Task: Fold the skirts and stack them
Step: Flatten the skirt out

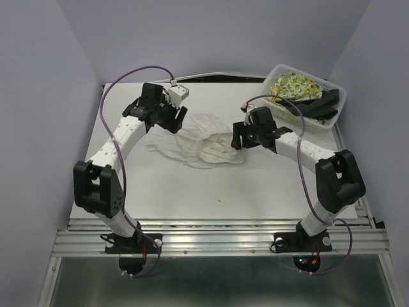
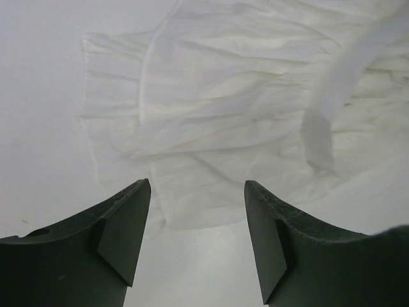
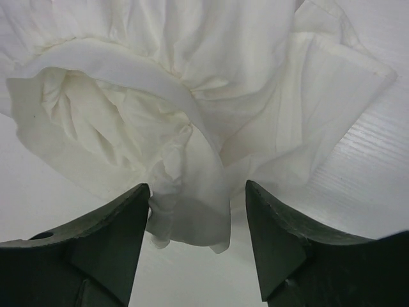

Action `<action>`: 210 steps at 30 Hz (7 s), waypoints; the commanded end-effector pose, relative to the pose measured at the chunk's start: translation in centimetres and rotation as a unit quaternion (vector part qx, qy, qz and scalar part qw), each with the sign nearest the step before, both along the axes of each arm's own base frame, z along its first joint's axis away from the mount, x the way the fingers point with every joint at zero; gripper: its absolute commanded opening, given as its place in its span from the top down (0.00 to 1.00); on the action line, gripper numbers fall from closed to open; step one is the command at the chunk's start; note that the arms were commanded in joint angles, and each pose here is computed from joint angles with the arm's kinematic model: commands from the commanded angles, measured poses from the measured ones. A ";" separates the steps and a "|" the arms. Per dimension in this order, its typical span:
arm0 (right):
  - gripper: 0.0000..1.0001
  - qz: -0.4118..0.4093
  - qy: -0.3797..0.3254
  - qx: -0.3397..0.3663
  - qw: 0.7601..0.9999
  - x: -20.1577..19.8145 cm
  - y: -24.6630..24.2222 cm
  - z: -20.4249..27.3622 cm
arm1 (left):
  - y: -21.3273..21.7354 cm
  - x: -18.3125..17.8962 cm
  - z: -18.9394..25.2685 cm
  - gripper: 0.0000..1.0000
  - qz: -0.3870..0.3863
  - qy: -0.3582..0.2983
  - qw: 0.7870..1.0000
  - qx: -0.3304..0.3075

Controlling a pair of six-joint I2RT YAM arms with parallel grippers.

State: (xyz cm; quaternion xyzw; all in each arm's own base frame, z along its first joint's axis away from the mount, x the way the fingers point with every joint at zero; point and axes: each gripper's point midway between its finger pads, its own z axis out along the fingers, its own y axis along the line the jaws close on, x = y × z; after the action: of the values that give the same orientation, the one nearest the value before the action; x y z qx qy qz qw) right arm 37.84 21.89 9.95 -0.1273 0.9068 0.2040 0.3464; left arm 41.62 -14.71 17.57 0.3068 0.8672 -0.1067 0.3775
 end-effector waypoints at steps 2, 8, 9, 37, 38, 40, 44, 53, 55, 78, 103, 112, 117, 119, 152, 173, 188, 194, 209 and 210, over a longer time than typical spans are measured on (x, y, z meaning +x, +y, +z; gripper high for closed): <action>0.26 0.025 -0.060 0.002 0.998 0.4 -0.1 4.5 | -4.1 -5.7 0.5 0.27 -0.059 0.005 0.998 -0.034; 0.34 0.036 -0.069 -0.019 0.997 0.2 -1.6 4.3 | -7.3 -7.7 -1.8 0.28 -0.085 0.047 0.994 -0.054; 0.36 0.030 -0.068 -0.021 0.997 0.5 -2.3 4.1 | -7.6 -7.8 -2.1 0.29 -0.090 0.053 0.993 -0.057; 0.53 0.081 -0.047 0.051 0.994 2.1 -6.6 4.9 | -9.9 -8.0 -5.7 0.43 -0.095 0.099 0.989 -0.062; 0.52 0.092 -0.046 0.068 0.992 2.1 -6.4 5.6 | -9.9 -8.0 -5.6 0.43 -0.097 0.098 0.988 -0.063; 0.52 0.118 -0.033 0.095 0.988 1.1 -5.5 5.9 | -10.0 -8.2 -5.6 0.43 -0.101 0.101 0.988 -0.066; 0.51 0.151 0.015 0.154 0.976 -0.5 -3.7 5.3 | -10.3 -8.4 -5.8 0.41 -0.106 0.110 0.986 -0.070; 0.52 0.153 0.075 0.220 0.961 -1.8 -2.4 4.1 | -10.5 -8.7 -6.3 0.40 -0.106 0.122 0.984 -0.074; 0.54 0.150 0.080 0.220 0.961 -1.9 -2.4 3.5 | -10.5 -8.7 -6.3 0.40 -0.106 0.122 0.984 -0.075; 0.65 0.171 0.088 0.190 0.963 -2.2 0.3 -0.1 | -10.9 -8.0 -7.1 0.46 -0.096 0.134 0.983 -0.076; 0.59 0.132 0.058 0.141 0.980 0.3 1.7 -1.0 | -9.3 -3.1 -9.3 0.60 0.011 0.100 0.995 -0.020; 0.99 0.118 0.014 0.126 0.985 2.5 1.5 2.4 | -8.8 -3.1 -6.7 1.00 0.013 0.080 0.996 -0.020; 0.99 0.027 -0.088 0.005 0.996 6.3 -3.0 7.0 | -5.9 -2.1 -1.2 1.00 0.050 0.004 0.999 0.015; 0.99 -0.019 -0.126 -0.037 0.991 7.7 -5.1 8.9 | -3.9 -1.7 1.7 1.00 0.081 -0.036 0.996 0.032; 0.99 -0.211 -0.433 -0.148 0.864 21.6 -8.7 30.2 | 7.6 10.4 18.7 1.00 0.261 -0.291 0.920 0.000; 0.99 -0.231 -0.584 -0.087 0.773 31.6 -5.3 23.7 | 8.3 24.5 14.7 1.00 0.260 -0.409 0.874 -0.031; 0.99 -0.177 -0.521 -0.114 0.827 28.8 -5.1 13.3 | 8.5 20.0 3.6 1.00 0.230 -0.332 0.915 0.010; 0.99 -0.154 -0.516 -0.104 0.836 28.0 -4.4 15.6 | 8.3 18.3 5.9 1.00 0.225 -0.342 0.912 -0.006; 0.99 -0.160 -0.517 -0.110 0.834 30.9 -3.7 17.7 | 9.1 21.4 9.0 1.00 0.249 -0.379 0.891 0.008; 0.99 -0.172 -0.509 -0.121 0.835 31.7 -4.1 16.1 | 9.3 22.0 8.1 1.00 0.256 -0.375 0.891 0.011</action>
State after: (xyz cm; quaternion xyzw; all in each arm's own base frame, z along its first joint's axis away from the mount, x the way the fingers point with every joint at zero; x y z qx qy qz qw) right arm 66.36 23.68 25.52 -0.1713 0.6287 0.0132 0.7584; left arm 61.34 -10.14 23.33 0.1581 0.7279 0.0586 0.6646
